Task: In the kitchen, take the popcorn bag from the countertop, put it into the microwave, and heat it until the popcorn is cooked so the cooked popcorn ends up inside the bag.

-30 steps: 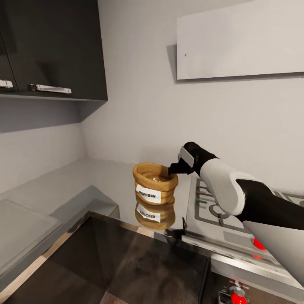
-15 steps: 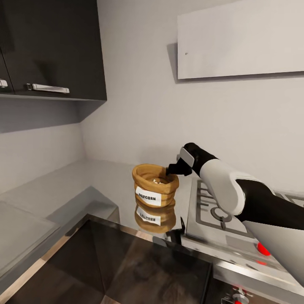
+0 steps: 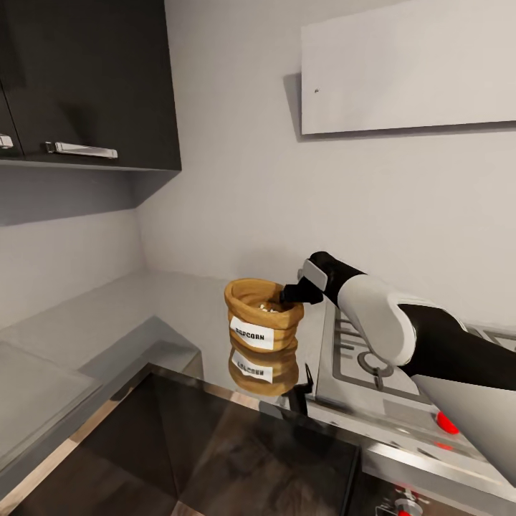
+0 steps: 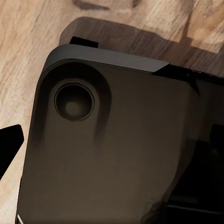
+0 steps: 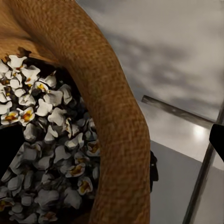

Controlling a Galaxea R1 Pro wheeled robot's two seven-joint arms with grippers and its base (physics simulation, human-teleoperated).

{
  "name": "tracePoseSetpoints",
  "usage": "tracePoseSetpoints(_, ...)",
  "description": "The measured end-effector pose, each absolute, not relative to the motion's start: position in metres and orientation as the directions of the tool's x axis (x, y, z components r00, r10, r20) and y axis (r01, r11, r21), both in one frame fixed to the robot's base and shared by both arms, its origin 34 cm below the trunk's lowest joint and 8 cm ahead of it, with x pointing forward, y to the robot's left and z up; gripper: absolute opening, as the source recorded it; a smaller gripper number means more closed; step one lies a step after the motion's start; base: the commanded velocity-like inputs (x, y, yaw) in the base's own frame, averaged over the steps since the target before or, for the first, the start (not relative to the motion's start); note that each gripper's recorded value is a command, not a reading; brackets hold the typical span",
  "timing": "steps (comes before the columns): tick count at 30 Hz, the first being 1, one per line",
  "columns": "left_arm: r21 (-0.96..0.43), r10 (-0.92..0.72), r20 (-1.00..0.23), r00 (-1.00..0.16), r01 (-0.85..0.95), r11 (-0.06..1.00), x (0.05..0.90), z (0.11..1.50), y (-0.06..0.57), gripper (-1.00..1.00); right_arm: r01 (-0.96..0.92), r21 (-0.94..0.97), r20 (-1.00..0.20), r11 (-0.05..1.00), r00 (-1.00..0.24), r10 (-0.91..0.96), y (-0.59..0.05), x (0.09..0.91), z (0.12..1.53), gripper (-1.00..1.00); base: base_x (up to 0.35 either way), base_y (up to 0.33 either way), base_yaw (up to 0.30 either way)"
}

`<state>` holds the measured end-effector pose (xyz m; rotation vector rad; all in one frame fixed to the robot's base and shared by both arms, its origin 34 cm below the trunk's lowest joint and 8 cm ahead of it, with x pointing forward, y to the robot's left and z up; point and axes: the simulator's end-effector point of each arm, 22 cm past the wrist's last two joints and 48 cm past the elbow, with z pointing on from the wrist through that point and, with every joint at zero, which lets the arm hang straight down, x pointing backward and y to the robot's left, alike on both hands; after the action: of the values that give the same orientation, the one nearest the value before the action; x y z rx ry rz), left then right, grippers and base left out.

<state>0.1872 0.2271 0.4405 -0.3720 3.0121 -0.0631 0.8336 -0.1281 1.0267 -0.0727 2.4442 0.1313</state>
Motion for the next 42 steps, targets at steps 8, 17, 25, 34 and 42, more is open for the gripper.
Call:
tracePoseSetpoints(8,-0.054,-0.244,-0.099,-0.965,-0.24,0.969,0.1869,0.4405,0.2271,1.0,-0.083,0.07,-0.639,0.994,-0.769,-0.02,-0.1295,0.8333,1.0259,1.0,0.115,0.0,0.0)
tracePoseSetpoints(17,-0.054,-0.244,-0.099,-0.965,-0.24,0.969,0.1869,0.4405,0.2271,1.0,-0.082,0.056,-0.64,0.995,-0.768,-0.027,-0.1318,0.8336,1.0252,1.0,0.007,0.0,0.0)
tracePoseSetpoints(25,-0.054,-0.244,-0.099,-0.965,-0.24,0.969,0.1869,0.4405,0.2271,1.0,-0.082,0.053,-0.641,0.995,-0.767,-0.029,-0.1323,0.8338,1.0249,1.0,0.0,0.0,0.0)
tracePoseSetpoints(34,-0.054,-0.244,-0.099,-0.965,-0.24,0.969,0.1869,0.4405,0.2271,1.0,-0.082,0.052,-0.64,0.995,-0.768,-0.03,-0.1326,0.8336,1.024,1.0,0.0,0.0,0.0)
tracePoseSetpoints(42,-0.054,-0.244,-0.099,-0.965,-0.24,0.969,0.1869,0.4405,0.2271,1.0,-0.081,0.05,-0.652,0.995,-0.757,-0.029,-0.1329,0.8363,1.0258,1.0,0.0,0.0,0.0)
